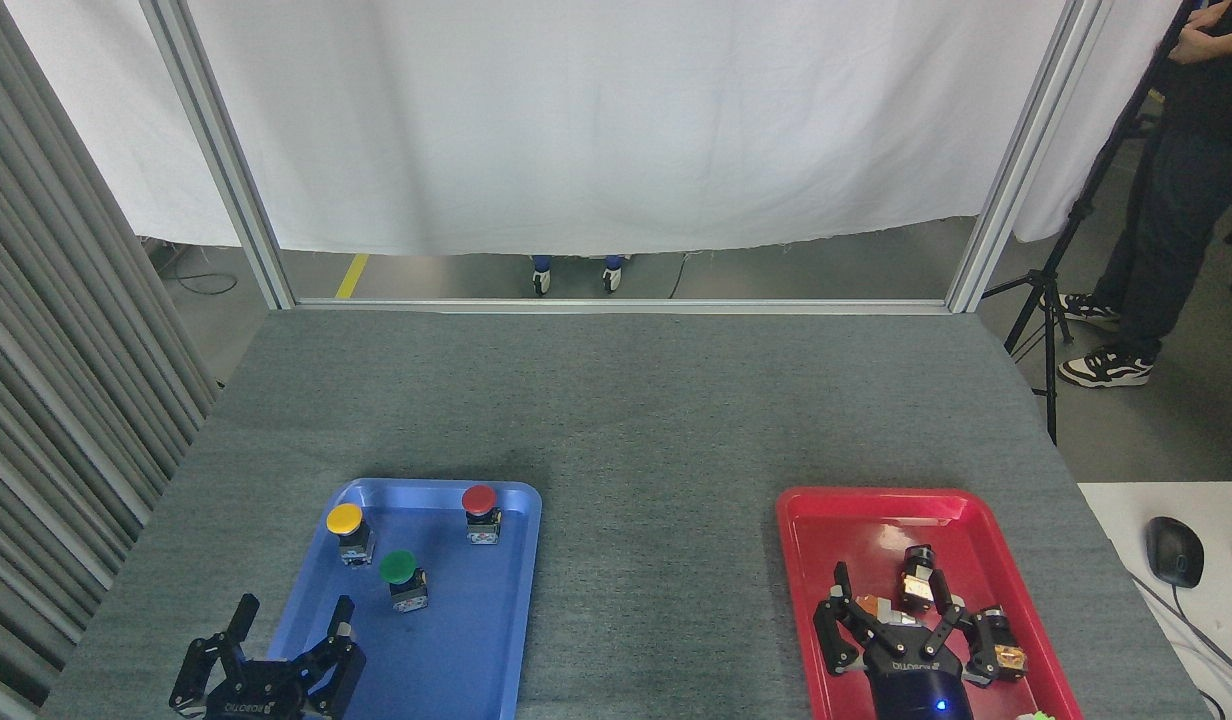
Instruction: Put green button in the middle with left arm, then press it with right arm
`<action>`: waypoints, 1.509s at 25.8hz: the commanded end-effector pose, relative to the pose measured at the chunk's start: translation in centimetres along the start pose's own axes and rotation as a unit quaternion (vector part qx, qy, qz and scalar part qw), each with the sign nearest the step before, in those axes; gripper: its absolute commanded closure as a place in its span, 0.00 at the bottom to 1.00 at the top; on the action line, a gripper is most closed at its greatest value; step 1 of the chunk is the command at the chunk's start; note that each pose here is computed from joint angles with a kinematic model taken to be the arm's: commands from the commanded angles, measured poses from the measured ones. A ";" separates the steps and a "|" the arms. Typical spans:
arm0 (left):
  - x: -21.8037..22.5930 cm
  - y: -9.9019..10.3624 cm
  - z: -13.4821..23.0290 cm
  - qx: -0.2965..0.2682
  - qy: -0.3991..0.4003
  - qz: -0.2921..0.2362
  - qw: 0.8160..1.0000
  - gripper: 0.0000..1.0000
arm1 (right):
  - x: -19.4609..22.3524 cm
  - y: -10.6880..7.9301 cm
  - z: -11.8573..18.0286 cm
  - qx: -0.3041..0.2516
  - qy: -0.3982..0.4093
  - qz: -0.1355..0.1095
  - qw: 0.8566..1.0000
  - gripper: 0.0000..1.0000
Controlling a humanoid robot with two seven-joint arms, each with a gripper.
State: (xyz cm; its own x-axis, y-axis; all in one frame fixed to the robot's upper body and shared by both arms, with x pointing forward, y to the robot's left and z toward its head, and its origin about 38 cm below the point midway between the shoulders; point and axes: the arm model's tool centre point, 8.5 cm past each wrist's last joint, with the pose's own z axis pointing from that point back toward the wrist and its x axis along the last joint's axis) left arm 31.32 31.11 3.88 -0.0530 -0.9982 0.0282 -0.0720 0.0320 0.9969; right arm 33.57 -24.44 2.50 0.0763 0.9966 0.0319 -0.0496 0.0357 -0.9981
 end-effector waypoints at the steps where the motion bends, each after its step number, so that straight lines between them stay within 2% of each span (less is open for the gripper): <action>1: 0.0 0.0 -0.1 -0.001 -0.001 0.000 1.000 0.01 | -0.1 0.0 0.0 0.000 0.001 0.001 1.000 0.00; 39: 1.0 0.7 0.0 0.014 -0.038 0.006 0.999 0.01 | -0.1 0.0 0.0 0.000 0.000 0.002 1.000 0.00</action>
State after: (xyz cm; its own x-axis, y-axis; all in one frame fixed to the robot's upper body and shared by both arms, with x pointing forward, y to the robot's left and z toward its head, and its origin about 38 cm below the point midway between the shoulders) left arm 31.18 30.01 4.52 -0.1310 -0.9908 0.0338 -0.0971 0.0468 0.9942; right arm 33.55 -24.49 2.52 0.0755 0.9967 0.0301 -0.0486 0.0338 -0.9982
